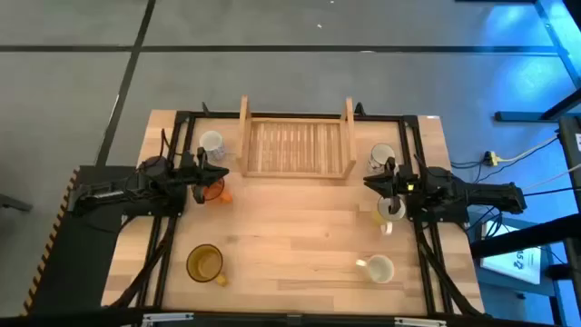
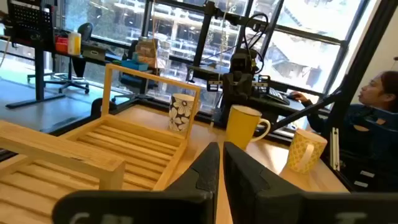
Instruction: Place coffee mugs
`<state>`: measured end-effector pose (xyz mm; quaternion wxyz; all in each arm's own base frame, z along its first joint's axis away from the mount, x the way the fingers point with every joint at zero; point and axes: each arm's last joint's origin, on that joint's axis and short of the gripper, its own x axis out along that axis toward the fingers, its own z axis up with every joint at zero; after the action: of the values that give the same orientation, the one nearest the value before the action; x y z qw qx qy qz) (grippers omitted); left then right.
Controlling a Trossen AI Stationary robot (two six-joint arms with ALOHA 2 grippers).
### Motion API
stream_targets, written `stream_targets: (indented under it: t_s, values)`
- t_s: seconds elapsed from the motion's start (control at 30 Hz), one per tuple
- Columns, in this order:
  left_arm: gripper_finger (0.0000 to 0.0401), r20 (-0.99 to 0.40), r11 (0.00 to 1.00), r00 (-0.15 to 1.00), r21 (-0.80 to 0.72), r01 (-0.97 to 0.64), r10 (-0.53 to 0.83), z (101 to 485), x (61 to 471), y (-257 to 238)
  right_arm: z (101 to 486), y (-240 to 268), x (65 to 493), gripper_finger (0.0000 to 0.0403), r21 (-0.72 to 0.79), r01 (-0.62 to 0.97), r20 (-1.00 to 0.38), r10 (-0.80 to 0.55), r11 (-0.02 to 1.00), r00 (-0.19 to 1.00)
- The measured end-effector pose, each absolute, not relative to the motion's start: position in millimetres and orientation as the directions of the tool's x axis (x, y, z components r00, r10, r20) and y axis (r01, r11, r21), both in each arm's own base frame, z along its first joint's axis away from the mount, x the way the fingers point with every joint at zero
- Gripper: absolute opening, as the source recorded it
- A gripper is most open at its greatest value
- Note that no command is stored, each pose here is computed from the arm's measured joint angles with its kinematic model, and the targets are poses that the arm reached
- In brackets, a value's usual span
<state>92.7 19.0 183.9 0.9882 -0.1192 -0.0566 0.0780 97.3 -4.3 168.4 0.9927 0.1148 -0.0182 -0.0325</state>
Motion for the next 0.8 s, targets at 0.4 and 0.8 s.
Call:
stream_targets:
  t_s: [0.4, 0.8]
  values:
    - [0.0016, 0.060, 0.959, 0.986, -0.249, -0.135, 0.155, 203.7, 88.4, 17.5, 168.3, -4.3, 97.3, 0.0056, 0.229, 0.061, 0.028, -0.069, 0.972, 0.997]
    - [0.0016, -0.386, 0.903, 0.911, -0.325, -0.280, 0.144, 261.2, 95.6, 19.3, 168.4, -4.7, 97.3, 0.0056, 0.229, 0.077, 0.029, -0.086, 0.970, 0.996]
